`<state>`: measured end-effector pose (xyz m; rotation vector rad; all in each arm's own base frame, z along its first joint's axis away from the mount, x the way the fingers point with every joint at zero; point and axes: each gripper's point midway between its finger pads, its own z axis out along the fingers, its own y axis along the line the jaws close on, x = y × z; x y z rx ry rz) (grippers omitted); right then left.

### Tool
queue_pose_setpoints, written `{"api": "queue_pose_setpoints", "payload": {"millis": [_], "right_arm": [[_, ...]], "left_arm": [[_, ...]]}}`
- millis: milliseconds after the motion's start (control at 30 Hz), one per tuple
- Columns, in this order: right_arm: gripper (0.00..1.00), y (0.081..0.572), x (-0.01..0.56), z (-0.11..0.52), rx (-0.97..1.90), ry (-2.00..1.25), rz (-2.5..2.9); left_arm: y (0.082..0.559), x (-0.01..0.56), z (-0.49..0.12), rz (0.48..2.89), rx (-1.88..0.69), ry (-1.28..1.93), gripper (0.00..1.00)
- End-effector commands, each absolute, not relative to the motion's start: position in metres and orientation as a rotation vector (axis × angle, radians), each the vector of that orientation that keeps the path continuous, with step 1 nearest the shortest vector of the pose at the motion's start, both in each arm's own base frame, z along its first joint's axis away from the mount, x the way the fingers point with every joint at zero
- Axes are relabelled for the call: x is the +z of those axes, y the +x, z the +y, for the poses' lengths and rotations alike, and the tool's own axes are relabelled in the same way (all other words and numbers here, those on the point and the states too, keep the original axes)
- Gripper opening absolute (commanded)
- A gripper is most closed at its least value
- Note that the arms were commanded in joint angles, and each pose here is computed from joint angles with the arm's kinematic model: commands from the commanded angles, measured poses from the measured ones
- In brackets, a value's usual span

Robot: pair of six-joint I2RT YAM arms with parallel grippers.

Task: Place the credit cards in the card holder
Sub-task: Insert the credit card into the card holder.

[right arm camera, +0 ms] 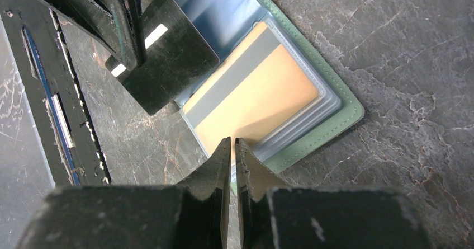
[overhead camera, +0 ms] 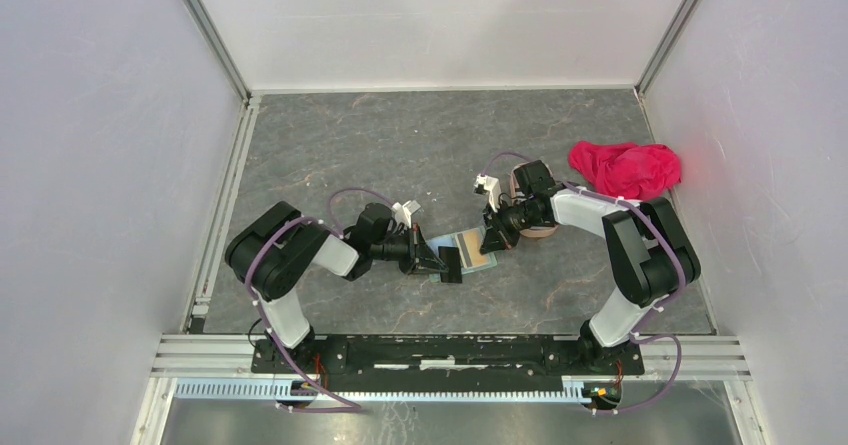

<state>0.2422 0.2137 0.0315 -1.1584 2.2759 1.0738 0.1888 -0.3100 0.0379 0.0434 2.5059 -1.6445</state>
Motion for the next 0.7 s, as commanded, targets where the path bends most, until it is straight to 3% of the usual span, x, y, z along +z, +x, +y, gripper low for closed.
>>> {"api": "queue_pose_setpoints", "payload": {"millis": [0, 667], "right_arm": [[0.12, 0.258, 0.028, 0.209, 0.976, -1.174, 2.274], [0.12, 0.258, 0.031, 0.21, 0.981, -1.171, 2.261]], "left_arm": [[0.191, 0.057, -0.313, 2.437, -1.705, 0.082, 0.02], [0.192, 0.035, -0.317, 2.587, -1.709, -0.018, 0.02]]}}
